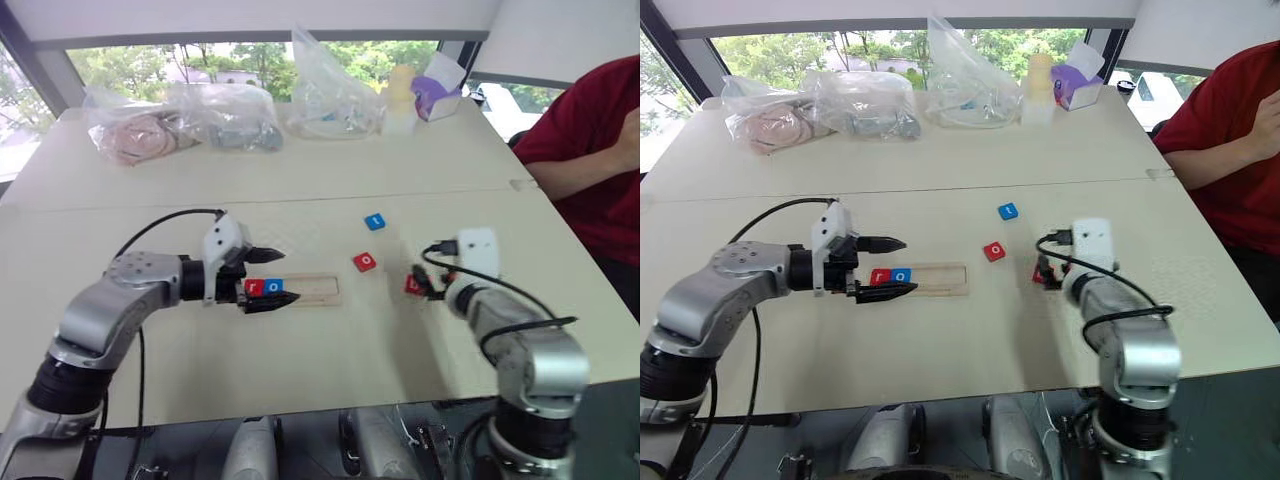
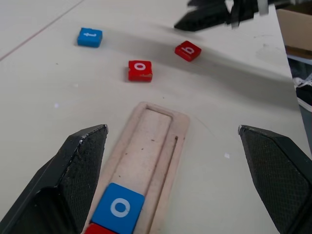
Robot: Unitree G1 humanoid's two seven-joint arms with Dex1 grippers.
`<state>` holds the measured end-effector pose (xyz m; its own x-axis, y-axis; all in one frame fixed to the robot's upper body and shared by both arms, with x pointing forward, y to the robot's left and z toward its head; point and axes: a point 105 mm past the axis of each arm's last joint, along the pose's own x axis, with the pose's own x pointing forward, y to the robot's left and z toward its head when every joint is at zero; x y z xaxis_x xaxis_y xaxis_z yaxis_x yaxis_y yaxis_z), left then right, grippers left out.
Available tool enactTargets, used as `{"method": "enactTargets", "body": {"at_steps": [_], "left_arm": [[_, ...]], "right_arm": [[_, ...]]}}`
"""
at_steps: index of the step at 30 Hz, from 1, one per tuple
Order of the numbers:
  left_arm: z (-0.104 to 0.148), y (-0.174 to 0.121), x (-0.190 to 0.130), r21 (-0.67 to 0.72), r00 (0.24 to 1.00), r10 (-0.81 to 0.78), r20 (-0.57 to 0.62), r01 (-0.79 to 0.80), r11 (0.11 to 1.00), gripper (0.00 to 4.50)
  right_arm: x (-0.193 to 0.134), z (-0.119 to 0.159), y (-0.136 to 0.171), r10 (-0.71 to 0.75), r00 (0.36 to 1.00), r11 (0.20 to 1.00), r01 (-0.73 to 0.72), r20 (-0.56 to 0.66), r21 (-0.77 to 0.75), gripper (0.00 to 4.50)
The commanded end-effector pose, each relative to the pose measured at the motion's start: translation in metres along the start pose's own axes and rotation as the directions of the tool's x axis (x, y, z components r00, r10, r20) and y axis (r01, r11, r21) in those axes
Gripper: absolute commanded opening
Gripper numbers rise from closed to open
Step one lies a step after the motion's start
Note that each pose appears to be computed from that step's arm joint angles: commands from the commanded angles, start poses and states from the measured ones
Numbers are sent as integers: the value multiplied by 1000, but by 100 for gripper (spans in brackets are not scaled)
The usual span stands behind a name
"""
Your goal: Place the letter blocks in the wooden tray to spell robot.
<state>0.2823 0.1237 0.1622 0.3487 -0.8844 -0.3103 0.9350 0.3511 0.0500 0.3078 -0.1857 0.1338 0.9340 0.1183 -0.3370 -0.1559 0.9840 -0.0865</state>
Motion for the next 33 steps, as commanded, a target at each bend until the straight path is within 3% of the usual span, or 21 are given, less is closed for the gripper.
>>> {"method": "enactTargets", "body": {"at_steps": [1, 4, 9, 19, 24, 27, 32, 33], "left_arm": [[9, -15, -7, 42, 996, -92, -17, 92, 995, 450], [9, -22, -14, 63, 989, -134, -63, 138, 988, 450], [15, -21, -20, 97, 988, -123, -90, 132, 987, 450], [7, -20, -23, 79, 987, -94, -131, 105, 991, 450], [2, -19, -24, 67, 987, -79, -141, 89, 994, 450], [2, -17, -25, 62, 988, -63, -139, 72, 995, 450], [-5, -13, -31, 54, 986, -39, -163, 48, 997, 450], [-6, -11, -33, 49, 985, -31, -168, 39, 998, 450]], "right_arm": [[-15, 7, 14, 358, 932, 923, -345, 53, -169, 443], [-29, -5, 5, 552, 833, 797, -537, -25, -278, 443], [-24, -35, -25, 616, 769, 706, -636, -174, -313, 443], [17, -38, -35, 624, 769, 683, -623, -138, -380, 443], [25, -40, -27, 660, 737, 650, -658, -147, -380, 443], [23, -44, -21, 696, 702, 625, -695, -150, -354, 359], [21, -40, -13, 715, 687, 611, -705, -130, -360, 113], [21, -36, -11, 718, 686, 611, -702, -117, -364, 114]]}}
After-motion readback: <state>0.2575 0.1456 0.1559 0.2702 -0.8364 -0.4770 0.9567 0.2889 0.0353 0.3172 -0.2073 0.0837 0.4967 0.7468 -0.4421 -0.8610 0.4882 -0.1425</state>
